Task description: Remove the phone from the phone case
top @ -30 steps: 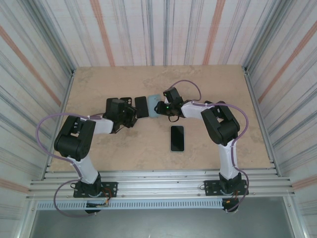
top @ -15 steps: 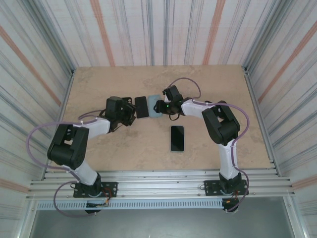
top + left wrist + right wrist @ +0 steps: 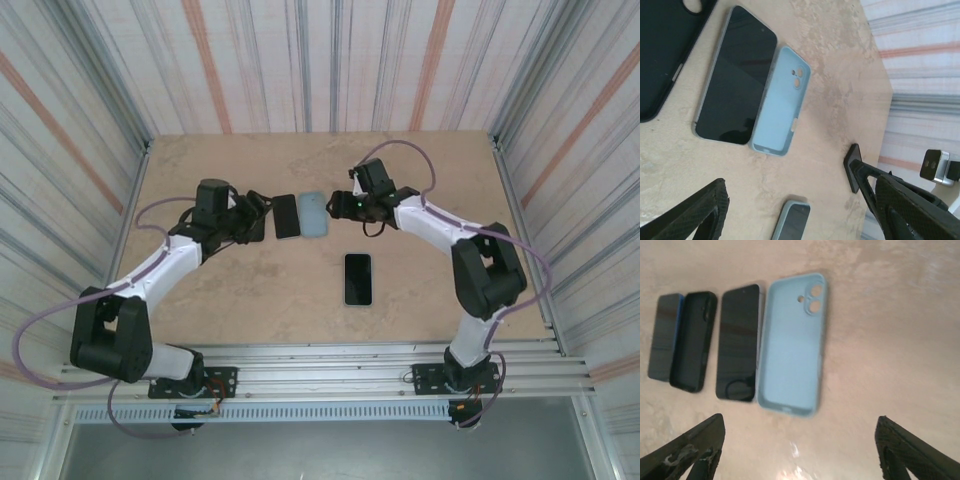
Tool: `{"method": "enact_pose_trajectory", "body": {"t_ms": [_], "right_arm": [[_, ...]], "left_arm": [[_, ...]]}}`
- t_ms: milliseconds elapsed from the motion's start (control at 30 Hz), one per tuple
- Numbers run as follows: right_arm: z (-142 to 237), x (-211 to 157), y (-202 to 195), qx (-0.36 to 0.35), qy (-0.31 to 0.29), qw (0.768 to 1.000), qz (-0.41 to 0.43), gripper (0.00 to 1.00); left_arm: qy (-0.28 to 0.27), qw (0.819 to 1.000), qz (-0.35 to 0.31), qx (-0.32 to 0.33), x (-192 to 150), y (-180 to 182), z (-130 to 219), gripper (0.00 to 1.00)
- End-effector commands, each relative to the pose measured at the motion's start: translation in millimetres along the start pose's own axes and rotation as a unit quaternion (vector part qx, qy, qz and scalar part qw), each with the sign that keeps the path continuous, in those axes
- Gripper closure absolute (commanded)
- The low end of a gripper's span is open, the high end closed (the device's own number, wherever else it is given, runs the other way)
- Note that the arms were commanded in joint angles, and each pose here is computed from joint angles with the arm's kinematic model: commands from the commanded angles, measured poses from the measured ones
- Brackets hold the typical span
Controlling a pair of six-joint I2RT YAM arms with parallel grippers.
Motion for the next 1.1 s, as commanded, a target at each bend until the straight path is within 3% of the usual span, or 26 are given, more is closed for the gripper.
{"method": "enact_pose_trajectory", "body": {"t_ms": [0, 300, 567, 733, 1067], "right_arm": [[24, -34, -29, -0.094, 0.037, 0.995, -0.011, 0.17], [51, -115, -35, -0.173, 0.066, 0.982, -0.047, 0.00], [36, -146, -42, -0.216, 0.081, 0.972, -0.036, 0.00], [22, -152, -38, -0.214, 0.090, 0.972, -0.033, 0.02], [5, -162, -40, -0.274, 0.110, 0.955, -0.020, 0.09]], "left_arm": [[0.045, 0.998, -0.034, -0.001, -16, -5, 12, 0.17], [0.100, 0.994, -0.048, -0.011, -53, -19, 1, 0.10], [0.116, 0.992, -0.046, -0.013, -66, -21, -7, 0.09], [0.113, 0.992, -0.061, -0.014, -64, -25, -4, 0.09], [0.113, 0.992, -0.053, -0.018, -64, -18, -1, 0.09]]}}
Point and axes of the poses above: each hand's point on the last joint's axis, 136 mm out from that joint toward the fingers, its own z axis back along the fingers, its own y axis along the line the jaws close on, x = y × z, the point moved 5 cm from there along z, back along the fingers, and after that the axes turned 6 degrees about -z, right-handed, at the moved point
